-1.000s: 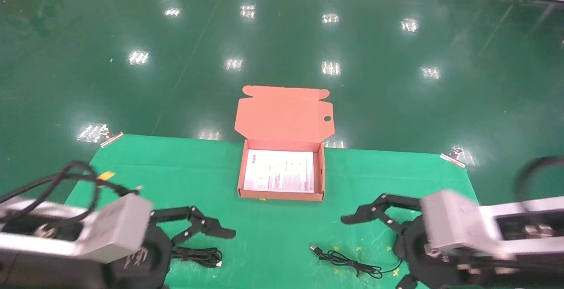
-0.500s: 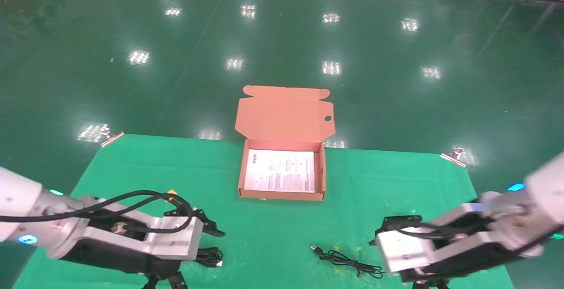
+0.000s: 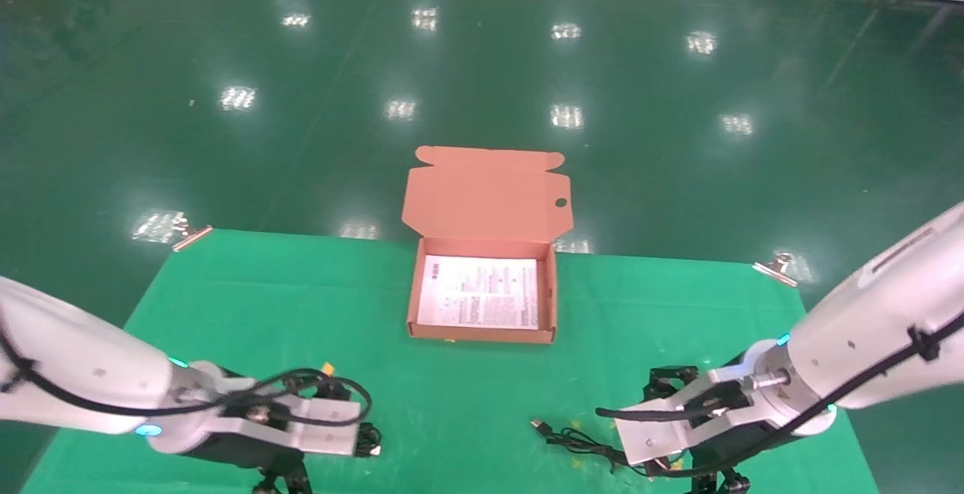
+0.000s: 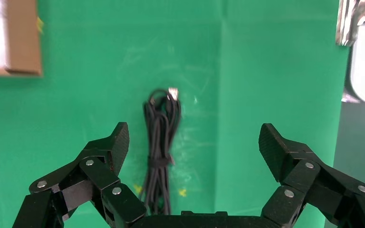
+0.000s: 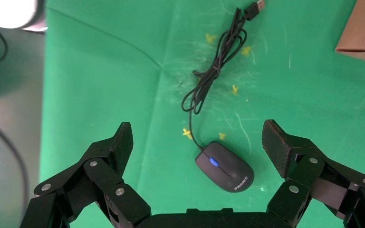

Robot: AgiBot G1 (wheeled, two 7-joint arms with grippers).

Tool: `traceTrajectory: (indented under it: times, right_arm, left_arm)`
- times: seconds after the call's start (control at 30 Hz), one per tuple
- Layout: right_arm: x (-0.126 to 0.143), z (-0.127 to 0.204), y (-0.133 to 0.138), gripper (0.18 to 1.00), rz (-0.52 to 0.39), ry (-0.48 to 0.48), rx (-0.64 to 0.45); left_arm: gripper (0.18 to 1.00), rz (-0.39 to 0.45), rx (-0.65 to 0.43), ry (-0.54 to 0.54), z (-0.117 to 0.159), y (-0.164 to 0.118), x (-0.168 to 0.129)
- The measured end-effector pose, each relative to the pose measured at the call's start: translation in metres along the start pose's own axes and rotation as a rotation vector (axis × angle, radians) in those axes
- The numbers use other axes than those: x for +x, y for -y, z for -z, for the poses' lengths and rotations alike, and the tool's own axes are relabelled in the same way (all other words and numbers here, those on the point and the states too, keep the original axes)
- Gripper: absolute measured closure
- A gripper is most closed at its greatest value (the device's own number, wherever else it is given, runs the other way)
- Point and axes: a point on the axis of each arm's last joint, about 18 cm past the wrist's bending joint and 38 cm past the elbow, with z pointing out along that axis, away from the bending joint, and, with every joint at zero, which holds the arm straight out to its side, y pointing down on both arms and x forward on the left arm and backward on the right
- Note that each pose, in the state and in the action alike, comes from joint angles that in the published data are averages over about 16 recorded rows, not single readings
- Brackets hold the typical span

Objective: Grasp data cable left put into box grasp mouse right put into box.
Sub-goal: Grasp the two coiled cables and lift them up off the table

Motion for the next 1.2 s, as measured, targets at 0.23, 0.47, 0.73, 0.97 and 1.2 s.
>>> traceTrajectory:
  times: [0.23, 0.47, 0.73, 0.97, 1.2]
  right_arm:
    - [0.001, -0.030, 0.001, 0.178, -0.025, -0.060, -0.018]
    - [0.000, -0.053, 0.004, 0.178, -0.056, -0.107, -0.011]
    - [0.000, -0.072, 0.008, 0.178, -0.069, -0.139, -0.008]
    - [0.003, -0.086, 0.009, 0.178, -0.067, -0.148, -0.015]
    - [0.004, -0.099, 0.006, 0.178, -0.068, -0.140, -0.021]
  left_arm:
    - [0.183, 0.078, -0.054, -0.016, -0.023, -0.013, -0.003]
    - [0.183, 0.169, -0.077, -0.045, -0.042, -0.025, -0.009]
    - [0.183, 0.235, -0.088, -0.051, -0.059, -0.033, -0.022]
    - [0.183, 0.240, -0.105, -0.033, -0.069, -0.035, -0.034]
    - [0.183, 0.219, -0.130, -0.011, -0.077, -0.039, -0.042]
